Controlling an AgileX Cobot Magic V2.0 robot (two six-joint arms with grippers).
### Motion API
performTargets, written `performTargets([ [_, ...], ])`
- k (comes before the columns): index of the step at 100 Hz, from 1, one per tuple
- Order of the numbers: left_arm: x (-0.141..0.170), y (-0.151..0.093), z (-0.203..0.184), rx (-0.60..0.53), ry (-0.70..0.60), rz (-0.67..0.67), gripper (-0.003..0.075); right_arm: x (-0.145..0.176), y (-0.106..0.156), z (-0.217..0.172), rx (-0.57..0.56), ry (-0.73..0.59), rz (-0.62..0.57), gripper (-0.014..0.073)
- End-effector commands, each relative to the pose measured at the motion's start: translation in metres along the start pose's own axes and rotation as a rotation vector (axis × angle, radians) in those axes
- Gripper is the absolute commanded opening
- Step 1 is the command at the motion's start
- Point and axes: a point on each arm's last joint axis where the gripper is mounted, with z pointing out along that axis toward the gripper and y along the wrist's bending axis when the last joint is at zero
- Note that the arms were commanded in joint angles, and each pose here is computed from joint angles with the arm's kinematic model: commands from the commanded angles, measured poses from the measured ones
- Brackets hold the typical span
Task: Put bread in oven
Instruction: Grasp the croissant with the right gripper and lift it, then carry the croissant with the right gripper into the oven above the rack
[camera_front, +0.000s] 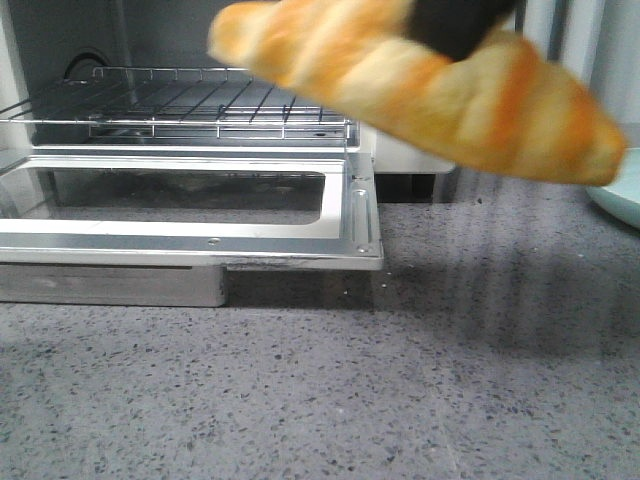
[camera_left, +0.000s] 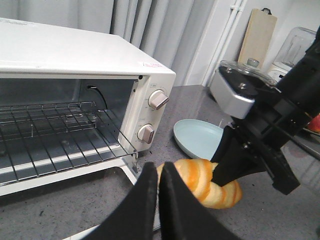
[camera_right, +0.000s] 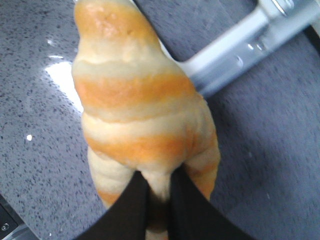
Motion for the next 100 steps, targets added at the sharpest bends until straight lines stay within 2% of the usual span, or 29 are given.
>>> performTargets([
  [1, -0.014, -0.003, -0.002, 0.026, -0.091, -0.013, -0.0022, -0.018, 0.004, -0.011, 0.008, -0.091, -0.073, -0.0069],
  [22, -0.014, -0.003, -0.002, 0.022, -0.091, -0.004, -0.0022, -0.056, 0.008, -0.002, 0.009, -0.131, -0.169, -0.0069],
  [31, -0.014, -0.003, -0.002, 0.021, -0.092, -0.002, -0.0021, -0.072, 0.007, 0.001, 0.044, -0.156, -0.219, -0.0069],
  [57, -0.014, -0.002, -0.002, 0.012, -0.087, 0.017, -0.0021, -0.101, 0.006, 0.019, 0.283, -0.159, -0.354, -0.0069],
  [81, -0.012, -0.002, -0.002, 0.007, -0.071, 0.021, -0.0022, -0.119, 0.011, 0.023, 0.529, -0.228, -0.504, -0.0069],
  [100, -0.012, -0.002, -0.002, 0.007, -0.070, 0.021, -0.0021, -0.127, 0.007, 0.039, 0.623, -0.209, -0.554, -0.0069],
])
